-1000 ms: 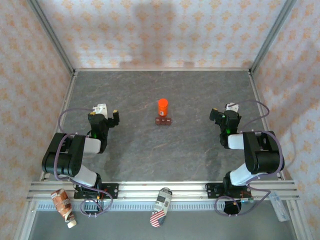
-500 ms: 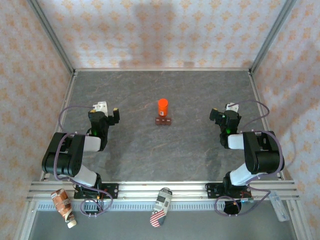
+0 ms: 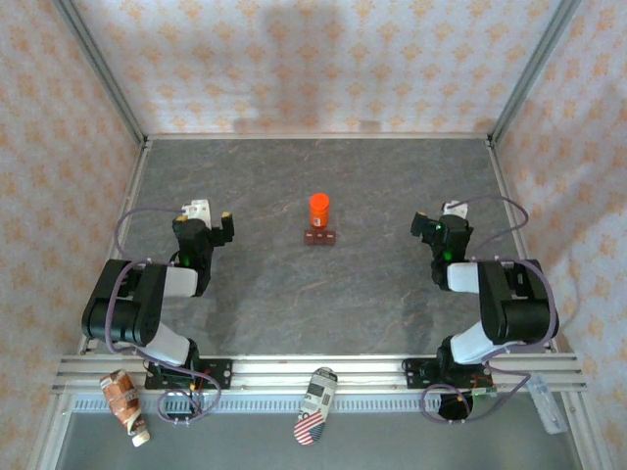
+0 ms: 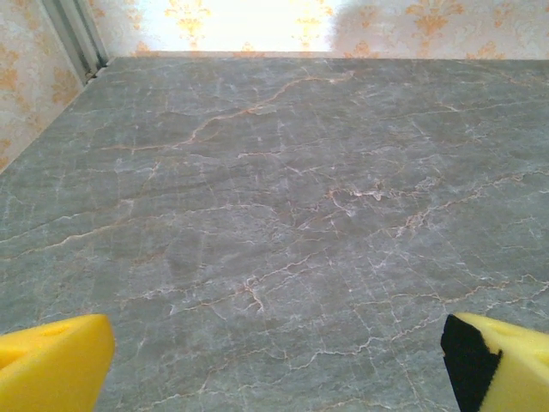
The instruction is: Sort the pills into containers
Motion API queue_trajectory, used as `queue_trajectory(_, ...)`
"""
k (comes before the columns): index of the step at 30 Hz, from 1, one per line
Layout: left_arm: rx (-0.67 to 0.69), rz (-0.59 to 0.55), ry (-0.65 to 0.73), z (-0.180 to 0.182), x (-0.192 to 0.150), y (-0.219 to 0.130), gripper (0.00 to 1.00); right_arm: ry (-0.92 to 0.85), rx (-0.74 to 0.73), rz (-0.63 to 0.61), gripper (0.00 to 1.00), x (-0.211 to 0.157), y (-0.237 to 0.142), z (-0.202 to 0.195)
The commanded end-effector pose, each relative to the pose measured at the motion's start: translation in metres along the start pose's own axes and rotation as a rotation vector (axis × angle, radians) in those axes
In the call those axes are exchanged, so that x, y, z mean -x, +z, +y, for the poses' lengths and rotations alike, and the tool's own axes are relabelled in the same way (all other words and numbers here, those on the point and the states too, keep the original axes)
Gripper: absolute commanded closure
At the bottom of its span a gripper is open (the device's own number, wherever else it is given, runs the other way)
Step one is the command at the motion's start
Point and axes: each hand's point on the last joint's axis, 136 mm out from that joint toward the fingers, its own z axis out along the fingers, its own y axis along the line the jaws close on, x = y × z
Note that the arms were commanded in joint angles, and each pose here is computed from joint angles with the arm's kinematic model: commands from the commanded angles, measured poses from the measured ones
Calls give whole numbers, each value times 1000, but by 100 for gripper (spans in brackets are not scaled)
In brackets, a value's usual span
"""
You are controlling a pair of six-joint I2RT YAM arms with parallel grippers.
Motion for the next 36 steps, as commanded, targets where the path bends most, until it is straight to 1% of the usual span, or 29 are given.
queue_trajectory(1, 39, -54, -27, 6, 14, -8, 0, 15, -46, -33, 1, 27, -7, -7)
queue_trajectory(4, 44, -55, -24, 8, 22, -12, 0, 47, -91, -21, 1, 30, -13, -14)
queue_trajectory(8, 63, -72, -37, 14, 38, -25, 0, 133, -139, 47, 1, 39, -26, -20)
queue_trajectory(10, 98, -70, -57, 21, 47, -32, 0, 215, -181, 64, 1, 47, -34, -26)
queue_trajectory(11, 127, -71, -77, 26, 54, -36, 0, 291, -218, 76, 1, 50, -39, -31)
queue_trajectory(12, 144, -60, -88, 30, 60, -39, 0, 341, -224, 101, 0, 53, -42, -30)
queue_trajectory(16, 145, -22, -168, 31, 79, -50, 0, 373, -15, 239, 1, 54, -43, 14)
queue_trajectory(19, 80, -24, -286, 20, 89, -59, 0, 339, 110, 343, 0, 46, -48, 49)
queue_trajectory(21, 9, -23, -367, 7, 94, -65, 0, 279, 143, 405, 0, 38, -52, 70)
queue_trajectory(23, -49, 1, -419, -6, 95, -72, 0, 231, 175, 459, 2, 28, -54, 89)
queue_trajectory(26, -106, 40, -462, -26, 91, -81, 0, 169, 191, 529, 6, 10, -51, 116)
queue_trajectory(29, -144, 79, -473, -43, 86, -85, 0, 109, 186, 585, 10, -9, -42, 142)
queue_trajectory(32, -179, 108, -481, -54, 82, -86, 0, 37, 158, 625, 12, -28, -32, 165)
queue_trajectory(36, -199, 125, -494, -61, 79, -86, 0, -25, 115, 648, 15, -47, -17, 183)
